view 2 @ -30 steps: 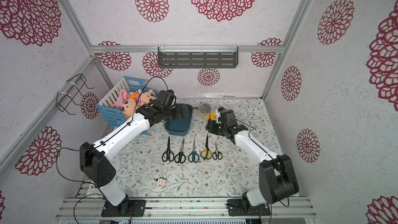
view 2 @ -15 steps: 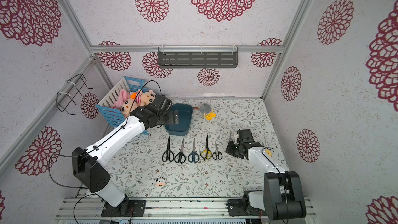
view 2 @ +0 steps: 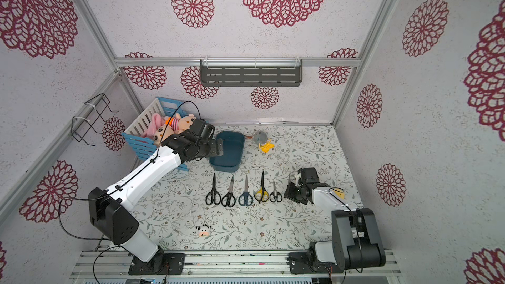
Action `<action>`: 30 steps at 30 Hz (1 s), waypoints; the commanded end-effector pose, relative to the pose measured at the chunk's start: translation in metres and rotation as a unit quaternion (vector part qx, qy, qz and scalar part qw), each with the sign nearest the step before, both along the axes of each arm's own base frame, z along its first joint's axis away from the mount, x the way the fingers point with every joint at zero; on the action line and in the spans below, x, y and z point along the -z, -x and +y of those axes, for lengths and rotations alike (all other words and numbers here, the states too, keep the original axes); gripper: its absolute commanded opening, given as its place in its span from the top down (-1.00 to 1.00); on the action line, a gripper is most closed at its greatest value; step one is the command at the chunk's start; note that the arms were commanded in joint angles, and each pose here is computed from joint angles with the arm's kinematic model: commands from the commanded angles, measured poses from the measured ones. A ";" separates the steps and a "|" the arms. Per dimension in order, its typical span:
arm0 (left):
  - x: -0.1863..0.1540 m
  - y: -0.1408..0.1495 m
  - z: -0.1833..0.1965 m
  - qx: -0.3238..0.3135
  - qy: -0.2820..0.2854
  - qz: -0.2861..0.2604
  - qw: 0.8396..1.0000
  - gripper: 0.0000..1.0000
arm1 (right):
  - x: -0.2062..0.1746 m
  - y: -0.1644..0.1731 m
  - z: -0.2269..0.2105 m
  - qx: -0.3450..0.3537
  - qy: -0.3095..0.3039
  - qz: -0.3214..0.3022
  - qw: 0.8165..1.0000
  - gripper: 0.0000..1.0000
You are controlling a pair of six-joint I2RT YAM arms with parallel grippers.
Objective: Take the scissors out of the storage box
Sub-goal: Place the scissors at the center of the board, then reset both arms
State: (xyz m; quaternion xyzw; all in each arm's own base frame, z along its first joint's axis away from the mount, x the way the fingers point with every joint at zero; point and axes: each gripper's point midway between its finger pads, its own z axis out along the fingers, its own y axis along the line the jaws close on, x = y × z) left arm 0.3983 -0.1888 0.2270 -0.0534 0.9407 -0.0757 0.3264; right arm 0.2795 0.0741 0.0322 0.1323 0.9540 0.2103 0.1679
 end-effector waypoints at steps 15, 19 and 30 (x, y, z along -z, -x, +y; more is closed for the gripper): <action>-0.029 -0.011 0.013 -0.013 0.022 -0.038 0.999 -0.94 | -0.044 -0.029 -0.033 0.062 0.084 -0.017 0.994 0.07; -0.023 -0.006 0.016 -0.017 0.022 -0.032 0.999 -0.94 | -0.050 -0.029 -0.034 0.061 0.099 -0.023 0.993 0.08; -0.001 -0.001 0.075 -0.072 -0.046 -0.034 0.996 -0.94 | -0.137 -0.094 -0.014 0.049 0.103 -0.220 0.969 -0.98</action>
